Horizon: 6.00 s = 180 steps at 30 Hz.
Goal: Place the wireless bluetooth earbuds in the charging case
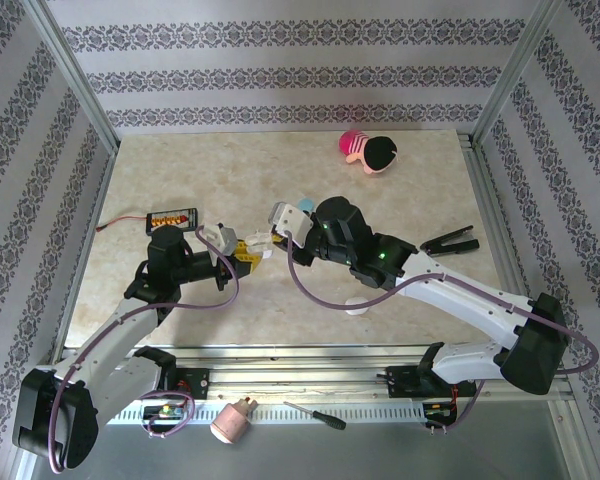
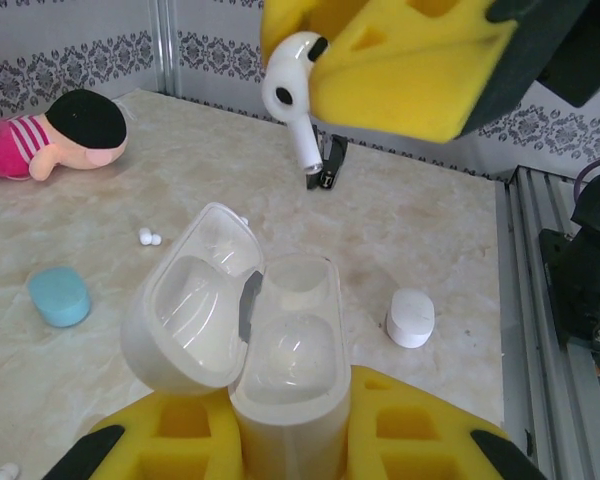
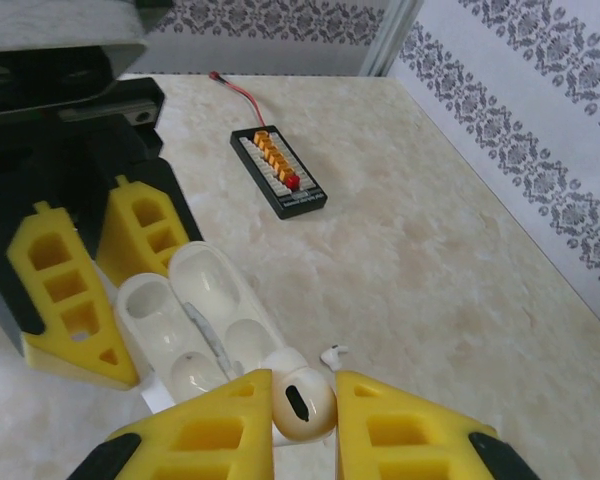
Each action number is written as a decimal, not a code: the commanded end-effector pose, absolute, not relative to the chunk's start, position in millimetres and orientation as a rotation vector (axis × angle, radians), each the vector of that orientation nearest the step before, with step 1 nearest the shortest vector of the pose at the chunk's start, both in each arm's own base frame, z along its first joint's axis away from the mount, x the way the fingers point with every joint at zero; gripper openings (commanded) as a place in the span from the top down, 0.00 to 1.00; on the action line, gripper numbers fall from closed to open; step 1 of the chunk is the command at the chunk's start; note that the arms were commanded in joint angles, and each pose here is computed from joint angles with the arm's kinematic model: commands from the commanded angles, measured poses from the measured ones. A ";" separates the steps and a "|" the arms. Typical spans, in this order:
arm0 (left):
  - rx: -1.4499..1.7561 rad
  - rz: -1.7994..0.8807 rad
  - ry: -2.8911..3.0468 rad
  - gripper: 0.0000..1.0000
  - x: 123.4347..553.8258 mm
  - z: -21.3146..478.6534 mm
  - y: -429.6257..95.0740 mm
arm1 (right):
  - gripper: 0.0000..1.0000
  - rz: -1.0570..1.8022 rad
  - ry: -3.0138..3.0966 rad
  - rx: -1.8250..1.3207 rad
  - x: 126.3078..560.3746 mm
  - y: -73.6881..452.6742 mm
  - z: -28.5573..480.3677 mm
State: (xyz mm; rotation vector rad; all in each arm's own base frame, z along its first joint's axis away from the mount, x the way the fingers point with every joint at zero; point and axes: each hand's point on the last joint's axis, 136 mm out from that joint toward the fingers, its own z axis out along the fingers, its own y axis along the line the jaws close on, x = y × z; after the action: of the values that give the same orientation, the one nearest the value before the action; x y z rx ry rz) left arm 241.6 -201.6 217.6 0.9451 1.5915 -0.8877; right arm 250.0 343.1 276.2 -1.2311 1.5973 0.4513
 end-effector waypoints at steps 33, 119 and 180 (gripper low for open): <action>0.921 -0.910 1.527 1.00 241.5 253.9 -201.2 | 0.73 0.589 1.534 -1.434 217.9 361.1 248.7; 0.549 -0.497 1.522 1.00 282.0 234.1 -123.9 | 0.81 0.462 2.541 -0.783 413.8 402.0 23.2; 0.580 -0.525 1.474 1.00 271.4 247.7 -128.8 | 0.57 0.498 2.852 -1.114 311.9 344.2 14.8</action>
State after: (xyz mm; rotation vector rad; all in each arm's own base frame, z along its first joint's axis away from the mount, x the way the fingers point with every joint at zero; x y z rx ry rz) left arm 273.1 -130.1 236.0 0.5768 1.5209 -0.5242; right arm 326.9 345.8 20.4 -1.0711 2.8076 0.4476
